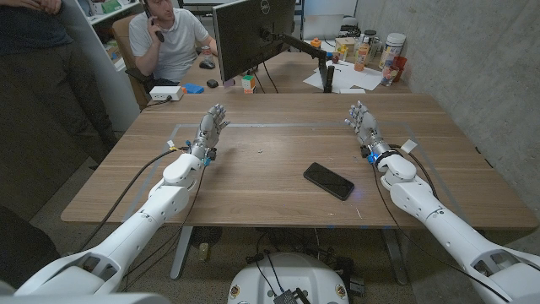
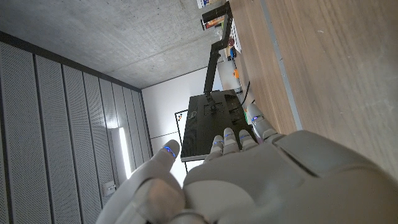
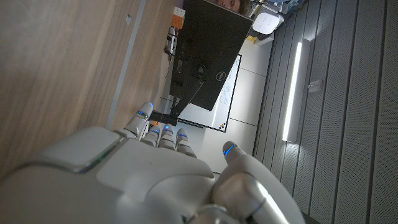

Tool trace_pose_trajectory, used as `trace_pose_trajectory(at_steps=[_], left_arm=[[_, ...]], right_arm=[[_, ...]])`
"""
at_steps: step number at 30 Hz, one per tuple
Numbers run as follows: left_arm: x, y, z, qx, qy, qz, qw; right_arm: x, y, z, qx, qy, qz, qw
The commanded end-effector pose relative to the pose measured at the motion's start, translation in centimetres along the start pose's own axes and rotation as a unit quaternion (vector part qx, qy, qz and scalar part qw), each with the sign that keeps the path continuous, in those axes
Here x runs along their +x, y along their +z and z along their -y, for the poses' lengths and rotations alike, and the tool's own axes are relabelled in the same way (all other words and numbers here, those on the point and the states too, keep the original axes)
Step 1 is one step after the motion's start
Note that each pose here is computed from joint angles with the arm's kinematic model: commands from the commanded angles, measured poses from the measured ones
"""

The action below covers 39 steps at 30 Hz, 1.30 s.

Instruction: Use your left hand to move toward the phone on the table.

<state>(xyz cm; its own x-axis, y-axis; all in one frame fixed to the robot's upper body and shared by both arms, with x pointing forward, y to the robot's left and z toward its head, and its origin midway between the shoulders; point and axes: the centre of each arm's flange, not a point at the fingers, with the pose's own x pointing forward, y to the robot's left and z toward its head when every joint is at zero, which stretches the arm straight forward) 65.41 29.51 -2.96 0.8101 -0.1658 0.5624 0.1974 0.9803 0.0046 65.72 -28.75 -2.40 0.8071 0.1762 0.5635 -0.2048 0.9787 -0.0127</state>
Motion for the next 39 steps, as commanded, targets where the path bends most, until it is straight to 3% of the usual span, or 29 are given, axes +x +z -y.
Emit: trace_pose_trajectory(at_steps=[1, 7, 12, 15, 21, 31, 32, 33, 39], left_arm=[[-0.2, 0.0, -0.5, -0.002, 0.007, 0.005, 1.000], [-0.3, 0.0, -0.2, 0.010, 0.011, 0.006, 1.000], [-0.6, 0.8, 0.7, 0.045, 0.045, 0.033, 0.997], [-0.6, 1.5, 1.6, 0.059, 0.032, 0.043, 0.997], [-0.4, 2.9, 4.1, 0.114, 0.005, 0.057, 0.992], [0.2, 5.0, 8.5, 0.216, -0.036, 0.089, 0.972], [0.3, 5.3, 9.6, 0.232, -0.046, 0.095, 0.967], [0.3, 5.3, 9.6, 0.233, -0.046, 0.095, 0.967], [0.6, 5.9, 13.0, 0.298, -0.081, 0.118, 0.944]], right_arm=[[0.1, -0.2, -0.1, 0.002, -0.005, 0.003, 1.0000], [0.0, 0.0, 0.0, 0.003, -0.005, 0.004, 1.0000], [0.0, 0.1, -0.1, 0.002, -0.002, 0.004, 1.0000], [0.1, 0.0, -0.1, 0.002, -0.001, 0.004, 1.0000], [0.5, 0.0, -0.3, 0.002, 0.004, 0.004, 1.0000], [1.0, 0.1, -0.5, -0.003, 0.008, 0.004, 1.0000], [1.0, 0.2, -0.4, -0.004, 0.009, 0.004, 0.9999], [1.0, 0.2, -0.4, -0.004, 0.009, 0.004, 0.9999], [1.0, 0.4, -0.3, -0.005, 0.009, 0.007, 0.9999]])
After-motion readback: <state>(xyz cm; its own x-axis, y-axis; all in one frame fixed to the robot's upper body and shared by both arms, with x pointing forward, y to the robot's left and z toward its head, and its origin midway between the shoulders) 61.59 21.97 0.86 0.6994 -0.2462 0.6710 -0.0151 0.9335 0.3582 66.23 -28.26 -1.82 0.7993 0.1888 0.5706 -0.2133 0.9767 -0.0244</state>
